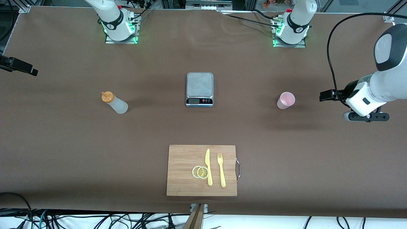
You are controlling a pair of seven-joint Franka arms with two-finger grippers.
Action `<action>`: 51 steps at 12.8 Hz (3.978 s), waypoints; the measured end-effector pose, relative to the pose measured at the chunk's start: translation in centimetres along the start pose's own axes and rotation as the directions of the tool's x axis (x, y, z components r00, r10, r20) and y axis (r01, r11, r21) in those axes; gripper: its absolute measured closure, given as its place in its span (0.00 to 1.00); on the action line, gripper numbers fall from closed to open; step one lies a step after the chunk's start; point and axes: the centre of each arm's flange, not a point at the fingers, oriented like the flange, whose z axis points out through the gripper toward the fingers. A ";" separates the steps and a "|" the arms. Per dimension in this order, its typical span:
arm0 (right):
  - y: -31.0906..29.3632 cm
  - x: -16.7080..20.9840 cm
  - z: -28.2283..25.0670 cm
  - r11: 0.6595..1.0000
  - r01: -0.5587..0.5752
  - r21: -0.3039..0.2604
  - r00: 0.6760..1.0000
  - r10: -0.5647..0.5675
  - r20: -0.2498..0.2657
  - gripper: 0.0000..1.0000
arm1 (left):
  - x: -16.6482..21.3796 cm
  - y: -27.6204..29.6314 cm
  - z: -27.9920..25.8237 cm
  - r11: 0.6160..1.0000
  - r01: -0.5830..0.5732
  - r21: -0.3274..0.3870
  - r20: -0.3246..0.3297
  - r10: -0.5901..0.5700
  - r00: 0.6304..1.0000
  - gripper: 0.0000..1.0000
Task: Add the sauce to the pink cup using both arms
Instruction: 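Reach the left gripper down over the pink cup, then close the left gripper on the pink cup rim, then carry the pink cup with the left gripper onto the scale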
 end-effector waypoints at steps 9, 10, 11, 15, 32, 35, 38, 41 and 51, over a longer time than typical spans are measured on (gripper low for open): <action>0.2 0.0 0.0 1.000 -0.004 0.007 1.000 0.004 0.000 0.00 | -0.4 -0.7 16.5 1.000 0.013 0.001 -0.109 -0.013 0.994 0.01; 0.2 0.0 0.0 1.000 -0.004 0.007 1.000 0.004 0.000 0.00 | -0.8 -0.7 17.5 1.000 0.013 0.002 -0.110 -0.012 0.994 0.02; 0.2 0.0 0.0 1.000 -0.004 0.007 1.000 0.004 0.000 0.00 | -1.1 -0.7 18.3 1.000 0.012 0.002 -0.109 -0.012 0.994 0.02; 0.2 0.0 0.0 1.000 -0.004 0.008 1.000 0.004 0.000 0.00 | -2.3 0.3 20.5 1.000 -0.008 0.009 -0.089 0.009 0.996 0.04; 0.1 0.0 0.0 1.000 -0.003 0.011 1.000 0.003 0.000 0.00 | -5.0 1.4 26.0 0.999 -0.030 0.017 -0.118 0.032 0.993 0.87; 0.1 0.0 0.0 1.000 -0.003 0.011 1.000 0.003 0.000 0.00 | -5.0 1.5 25.6 1.000 -0.018 0.003 -0.125 0.019 0.992 0.97; 0.1 0.0 0.0 1.000 -0.003 0.011 1.000 0.003 0.000 0.00 | -5.1 2.8 25.4 0.999 -0.006 -0.033 -0.127 0.001 0.992 0.97; 0.1 0.0 0.0 1.000 -0.003 0.011 1.000 0.003 0.000 0.00 | -4.9 7.8 23.7 0.997 -0.053 -0.060 -0.153 0.043 0.987 0.97; 0.2 0.0 0.0 1.000 -0.005 0.013 1.000 0.005 0.001 0.00 | -12.1 33.7 19.9 0.992 0.031 -0.124 -0.158 -0.050 0.986 0.97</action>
